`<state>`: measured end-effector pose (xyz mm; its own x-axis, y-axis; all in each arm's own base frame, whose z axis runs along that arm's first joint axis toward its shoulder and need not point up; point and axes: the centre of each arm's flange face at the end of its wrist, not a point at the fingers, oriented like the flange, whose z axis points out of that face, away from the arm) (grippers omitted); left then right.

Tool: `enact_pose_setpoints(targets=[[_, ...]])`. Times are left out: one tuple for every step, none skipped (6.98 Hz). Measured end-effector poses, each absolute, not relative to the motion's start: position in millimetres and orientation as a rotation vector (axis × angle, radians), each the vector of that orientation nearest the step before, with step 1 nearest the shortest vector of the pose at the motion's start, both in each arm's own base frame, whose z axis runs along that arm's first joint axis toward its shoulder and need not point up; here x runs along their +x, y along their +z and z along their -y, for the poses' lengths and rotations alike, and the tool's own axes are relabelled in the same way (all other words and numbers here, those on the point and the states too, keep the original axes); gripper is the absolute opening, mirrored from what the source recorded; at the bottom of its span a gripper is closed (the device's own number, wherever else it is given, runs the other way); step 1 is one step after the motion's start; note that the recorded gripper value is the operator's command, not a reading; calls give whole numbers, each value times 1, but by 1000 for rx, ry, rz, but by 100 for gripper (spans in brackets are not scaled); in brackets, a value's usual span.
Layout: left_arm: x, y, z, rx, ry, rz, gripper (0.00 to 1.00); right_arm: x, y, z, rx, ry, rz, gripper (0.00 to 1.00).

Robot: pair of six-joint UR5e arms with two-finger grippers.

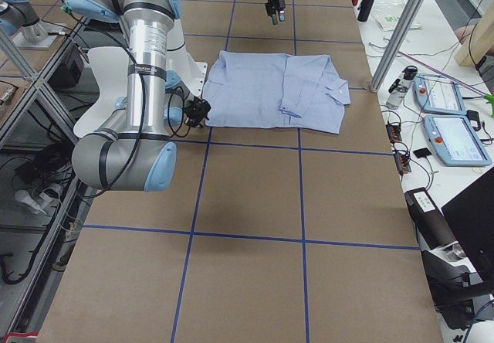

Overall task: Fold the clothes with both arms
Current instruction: 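Move the left gripper down along the shirt side edge toward the hem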

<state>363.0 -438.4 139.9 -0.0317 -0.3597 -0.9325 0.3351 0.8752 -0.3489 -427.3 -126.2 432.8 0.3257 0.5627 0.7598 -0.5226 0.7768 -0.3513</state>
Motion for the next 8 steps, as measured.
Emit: enact_pose_setpoints(targets=[[363, 140, 438, -20, -557, -1503, 73, -428, 433, 126, -44, 711, 1014, 50], [363, 140, 438, -20, -557, -1503, 73, -428, 434, 126, -44, 710, 1012, 39], [363, 140, 438, -20, -557, -1503, 73, -429, 434, 125, -44, 709, 1012, 16], [363, 140, 438, -20, -557, -1503, 73, -429, 434, 125, -45, 708, 1012, 0], [363, 140, 438, -20, -557, -1503, 73, -429, 434, 125, -45, 707, 1013, 0], [363, 140, 438, -20, -557, -1503, 73, -429, 434, 125, -44, 707, 1013, 0], [363, 140, 438, -20, -557, -1502, 73, -428, 433, 126, -44, 707, 1014, 0], [363, 141, 438, -21, -557, -1501, 72, -426, 428, 128, -45, 710, 1023, 0]])
